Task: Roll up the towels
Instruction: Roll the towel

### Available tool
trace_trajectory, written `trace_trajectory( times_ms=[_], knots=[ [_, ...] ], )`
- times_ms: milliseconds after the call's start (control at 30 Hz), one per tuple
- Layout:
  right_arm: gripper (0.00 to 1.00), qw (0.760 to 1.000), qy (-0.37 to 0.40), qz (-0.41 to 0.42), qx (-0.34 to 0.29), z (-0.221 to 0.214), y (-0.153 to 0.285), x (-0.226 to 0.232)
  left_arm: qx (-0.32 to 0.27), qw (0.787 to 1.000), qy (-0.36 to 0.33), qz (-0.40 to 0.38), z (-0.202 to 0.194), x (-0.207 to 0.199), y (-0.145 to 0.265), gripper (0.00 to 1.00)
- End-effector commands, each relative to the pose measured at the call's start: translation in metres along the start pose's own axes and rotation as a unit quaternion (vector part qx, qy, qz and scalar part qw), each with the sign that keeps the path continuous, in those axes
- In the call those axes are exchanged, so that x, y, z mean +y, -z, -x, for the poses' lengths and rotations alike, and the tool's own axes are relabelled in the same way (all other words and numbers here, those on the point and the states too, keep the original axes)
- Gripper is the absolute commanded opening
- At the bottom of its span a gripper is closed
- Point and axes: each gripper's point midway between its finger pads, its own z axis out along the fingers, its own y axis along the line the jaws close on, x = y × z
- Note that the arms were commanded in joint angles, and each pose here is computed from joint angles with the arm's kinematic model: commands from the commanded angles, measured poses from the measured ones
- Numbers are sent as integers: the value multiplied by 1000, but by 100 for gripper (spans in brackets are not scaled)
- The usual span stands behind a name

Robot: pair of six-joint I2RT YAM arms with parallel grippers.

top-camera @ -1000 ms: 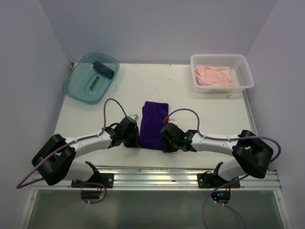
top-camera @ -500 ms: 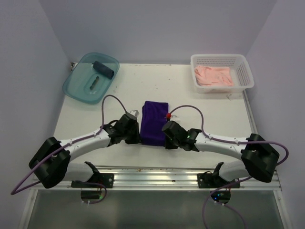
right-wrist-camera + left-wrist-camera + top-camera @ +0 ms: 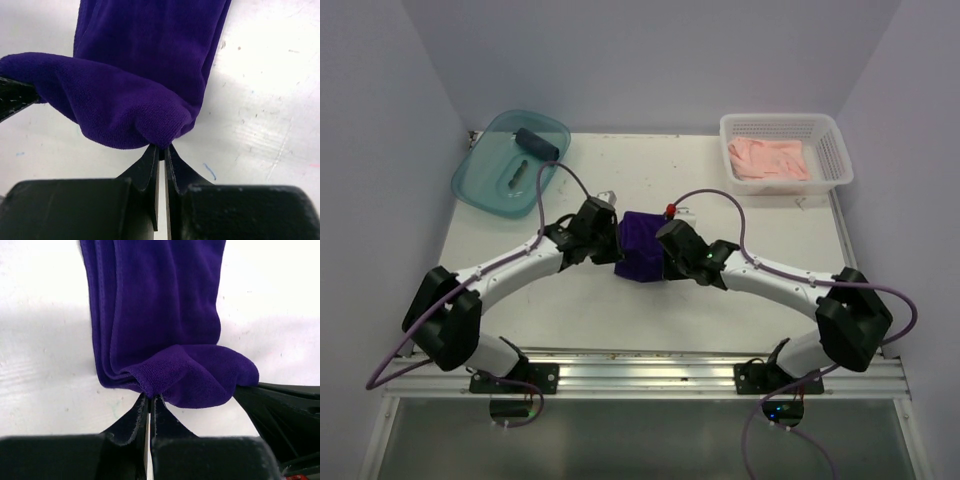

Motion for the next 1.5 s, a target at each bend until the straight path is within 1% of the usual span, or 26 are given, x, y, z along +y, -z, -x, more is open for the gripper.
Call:
trace_trajectory(
  times_ms=[0, 200, 367, 667, 767, 867, 900, 933, 1067, 1167, 1267, 1333, 1467],
  knots=[
    [0, 1000, 4, -1, -24, 33, -10, 3, -16, 1000, -9, 1, 29, -2, -6, 0],
    [0, 999, 0, -24, -22, 46, -32, -5, 1, 1000, -3, 13, 46, 11, -32, 0],
    [0, 999, -10, -29, -14, 51, -47, -9, 14, 1000, -1, 14, 49, 17, -49, 0],
    [0, 1000, -7, -26, -12, 54, -49, -10, 12, 1000, -7, 20, 54, 16, -47, 0],
    [0, 1000, -10, -23, -10, 52, -46, -10, 18, 1000, -3, 13, 48, 15, -40, 0],
    [0, 1000, -18, -1, -1, 42, -34, -8, 27, 999, -1, -19, 34, 9, -24, 0],
    [0, 999, -20, 23, 9, 29, -18, -3, 38, 999, 0, -29, 17, 11, -8, 0],
    [0, 999, -20, 24, 9, 29, -18, -3, 38, 999, 0, -29, 16, 11, -7, 0],
    [0, 999, -14, 38, 26, 2, 0, 6, 65, 997, 1, -36, -17, 19, 9, 0],
    [0, 998, -6, 34, 44, -22, 5, 9, 85, 996, 5, -29, -39, 29, 13, 0],
    [0, 998, -16, 34, 50, -35, 8, 7, 97, 995, 10, -28, -57, 35, 15, 0],
    [0, 998, -22, 30, 40, -32, 11, 3, 98, 995, 13, -27, -60, 37, 16, 0],
    [0, 1000, -10, 17, 15, -16, 17, 1, 72, 997, 11, -27, -44, 31, 20, 0]
  ],
)
